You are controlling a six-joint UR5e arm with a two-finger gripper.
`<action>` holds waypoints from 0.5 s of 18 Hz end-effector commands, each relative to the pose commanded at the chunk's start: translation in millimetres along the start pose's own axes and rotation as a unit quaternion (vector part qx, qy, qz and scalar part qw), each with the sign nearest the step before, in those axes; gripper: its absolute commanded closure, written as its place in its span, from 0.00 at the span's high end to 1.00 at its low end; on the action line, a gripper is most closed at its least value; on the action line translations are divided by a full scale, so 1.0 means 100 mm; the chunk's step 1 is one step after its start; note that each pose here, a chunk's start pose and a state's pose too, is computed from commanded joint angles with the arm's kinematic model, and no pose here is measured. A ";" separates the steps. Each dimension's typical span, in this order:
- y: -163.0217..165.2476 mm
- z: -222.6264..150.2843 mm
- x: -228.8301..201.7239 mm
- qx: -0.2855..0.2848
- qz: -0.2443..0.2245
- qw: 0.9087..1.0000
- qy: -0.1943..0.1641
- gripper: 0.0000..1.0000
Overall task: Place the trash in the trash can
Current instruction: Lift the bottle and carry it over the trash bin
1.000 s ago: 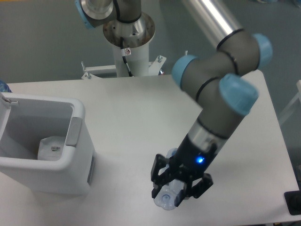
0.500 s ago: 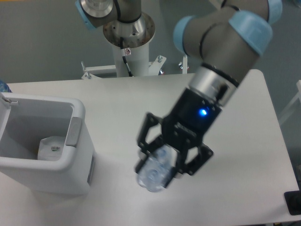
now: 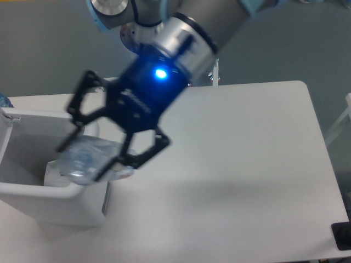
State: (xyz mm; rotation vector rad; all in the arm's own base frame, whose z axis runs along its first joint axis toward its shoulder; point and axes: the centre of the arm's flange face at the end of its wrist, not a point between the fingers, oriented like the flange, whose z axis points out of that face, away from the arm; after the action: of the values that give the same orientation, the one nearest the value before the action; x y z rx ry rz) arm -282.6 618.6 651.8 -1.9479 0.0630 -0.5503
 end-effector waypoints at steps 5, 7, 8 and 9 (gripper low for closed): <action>0.21 0.46 0.34 -0.026 -0.018 0.999 0.042 0.26; 0.31 0.48 0.38 -0.031 -0.020 0.998 0.045 0.27; 0.34 0.53 0.41 -0.034 -0.017 0.998 0.049 0.28; 0.35 0.58 0.47 -0.037 -0.014 0.998 0.053 0.31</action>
State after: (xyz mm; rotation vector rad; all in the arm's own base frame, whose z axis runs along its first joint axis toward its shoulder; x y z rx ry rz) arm -210.1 639.5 618.1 -1.9927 0.1247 -0.6797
